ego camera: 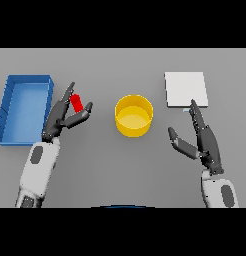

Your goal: Pick up the red beaker and tilt it to pour out 1 green nut into yellow bowl. Pick up the yellow bowl and place it on the metallic measuring scale.

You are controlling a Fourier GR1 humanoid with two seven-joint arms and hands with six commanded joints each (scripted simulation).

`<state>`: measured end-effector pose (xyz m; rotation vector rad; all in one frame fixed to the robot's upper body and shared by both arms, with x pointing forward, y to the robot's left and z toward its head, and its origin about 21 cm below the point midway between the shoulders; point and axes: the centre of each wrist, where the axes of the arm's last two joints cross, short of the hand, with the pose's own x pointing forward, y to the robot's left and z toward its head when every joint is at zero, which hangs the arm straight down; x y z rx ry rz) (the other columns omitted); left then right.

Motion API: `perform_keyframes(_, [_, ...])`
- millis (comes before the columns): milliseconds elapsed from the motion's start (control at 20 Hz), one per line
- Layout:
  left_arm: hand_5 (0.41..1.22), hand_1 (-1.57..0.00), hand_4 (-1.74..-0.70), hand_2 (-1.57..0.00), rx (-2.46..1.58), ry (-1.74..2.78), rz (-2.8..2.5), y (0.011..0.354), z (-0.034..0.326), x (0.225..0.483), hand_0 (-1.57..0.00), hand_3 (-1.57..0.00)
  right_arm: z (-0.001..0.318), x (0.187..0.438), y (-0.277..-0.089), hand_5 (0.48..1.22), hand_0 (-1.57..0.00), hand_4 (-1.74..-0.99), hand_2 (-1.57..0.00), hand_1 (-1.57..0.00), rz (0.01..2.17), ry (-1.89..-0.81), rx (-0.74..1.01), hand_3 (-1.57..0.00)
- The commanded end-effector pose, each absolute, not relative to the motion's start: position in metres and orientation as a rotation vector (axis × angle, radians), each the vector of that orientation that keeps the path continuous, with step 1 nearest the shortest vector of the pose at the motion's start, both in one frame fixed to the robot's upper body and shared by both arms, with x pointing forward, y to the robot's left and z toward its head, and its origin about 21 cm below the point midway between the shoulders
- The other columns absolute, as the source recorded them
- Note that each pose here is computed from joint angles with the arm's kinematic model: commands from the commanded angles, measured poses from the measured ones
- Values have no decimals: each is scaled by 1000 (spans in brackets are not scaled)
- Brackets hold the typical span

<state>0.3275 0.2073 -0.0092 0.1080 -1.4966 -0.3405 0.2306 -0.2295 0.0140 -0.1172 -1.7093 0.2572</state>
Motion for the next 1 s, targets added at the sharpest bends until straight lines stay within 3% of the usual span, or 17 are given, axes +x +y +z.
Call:
perform_keyframes(0, [669, 1, -1199, 1, 106, -1495, -338, 204, -9, 330, 1, 1, 13, 229, -231, 635, 1, -1234, 1, 1, 258, -1705, -125, 1])
perform_keyframes(450, [738, -7, -1328, -54, 37, -1540, -221, 194, -30, 348, -4, -37, 17, 228, -236, 644, 1, -1244, 1, 1, 245, -1706, -135, 1])
perform_keyframes(550, [787, -230, -1401, -287, 32, -1557, -192, 192, -32, 350, -207, -254, 15, 230, -234, 645, 1, -1240, 1, 1, 242, -1699, -137, 1])
perform_keyframes(650, [943, -588, -1471, -662, 75, -1550, -180, 186, -33, 354, -551, -728, 14, 230, -234, 648, 1, -1237, 1, 1, 246, -1697, -143, 1])
perform_keyframes(700, [999, -783, -1519, -844, 111, -1545, -198, 183, -31, 357, -755, -884, 13, 229, -235, 648, 1, -1239, 1, 1, 241, -1699, -136, 1])
perform_keyframes(800, [1079, -1067, -1589, -1106, 140, -1563, -254, 178, -30, 356, -1049, -1058, 16, 229, -238, 648, 1, -1239, 1, 1, 240, -1694, -146, 1])
perform_keyframes(900, [1130, -1248, -1636, -1273, 126, -1589, -262, 177, -33, 356, -1237, -1154, 17, 229, -236, 650, 1, -1242, 1, 1, 242, -1712, -132, 1])
perform_keyframes(950, [1148, -1313, -1597, -1333, 127, -1590, -264, 175, -32, 354, -1304, -1237, 16, 230, -235, 647, 1, -1250, 1, 1, 233, -1705, -118, 1])
